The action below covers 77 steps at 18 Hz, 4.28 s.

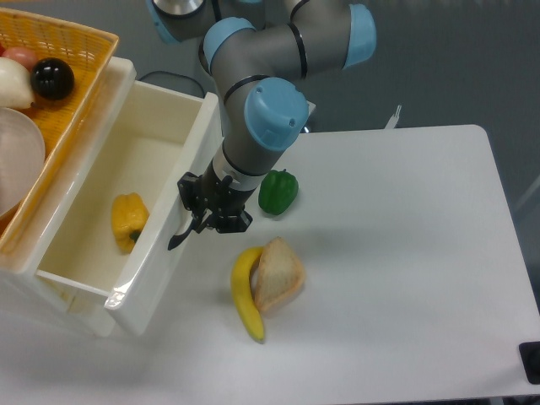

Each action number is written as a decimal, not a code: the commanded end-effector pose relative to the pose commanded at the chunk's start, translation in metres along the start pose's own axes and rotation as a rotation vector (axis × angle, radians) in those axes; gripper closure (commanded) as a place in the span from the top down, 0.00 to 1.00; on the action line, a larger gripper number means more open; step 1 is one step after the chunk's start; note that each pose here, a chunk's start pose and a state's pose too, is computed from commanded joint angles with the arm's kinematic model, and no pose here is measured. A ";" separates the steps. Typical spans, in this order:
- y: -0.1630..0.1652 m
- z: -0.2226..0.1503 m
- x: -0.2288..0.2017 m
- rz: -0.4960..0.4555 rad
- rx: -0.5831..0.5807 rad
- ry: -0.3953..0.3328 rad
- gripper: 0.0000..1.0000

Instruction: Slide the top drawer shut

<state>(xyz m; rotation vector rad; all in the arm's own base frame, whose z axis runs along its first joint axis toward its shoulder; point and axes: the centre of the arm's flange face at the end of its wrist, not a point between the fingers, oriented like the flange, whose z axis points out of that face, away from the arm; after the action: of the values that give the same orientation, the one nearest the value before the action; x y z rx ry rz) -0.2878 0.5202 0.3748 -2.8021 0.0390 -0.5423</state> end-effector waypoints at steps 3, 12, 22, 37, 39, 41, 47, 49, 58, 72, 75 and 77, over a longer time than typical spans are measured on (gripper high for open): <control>0.000 0.000 0.002 0.002 0.004 0.002 0.17; -0.010 0.001 0.022 0.007 0.018 0.017 0.17; -0.017 0.004 0.041 0.023 0.021 0.029 0.17; -0.024 0.018 0.062 0.034 0.002 0.047 0.17; -0.025 0.020 0.065 0.033 -0.001 0.049 0.17; -0.027 0.023 0.070 0.036 -0.005 0.052 0.17; -0.030 0.027 0.078 0.040 -0.013 0.058 0.17; -0.032 0.030 0.084 0.048 -0.017 0.061 0.17; -0.037 0.037 0.098 0.051 -0.027 0.069 0.17; -0.021 0.001 0.042 -0.023 0.026 0.011 0.34; -0.012 -0.020 0.009 -0.042 0.055 -0.039 0.46; -0.001 -0.031 -0.018 -0.054 0.063 -0.104 0.60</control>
<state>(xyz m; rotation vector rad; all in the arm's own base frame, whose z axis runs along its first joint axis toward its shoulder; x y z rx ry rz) -0.3158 0.5144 0.3966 -2.7721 -0.0746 -0.4019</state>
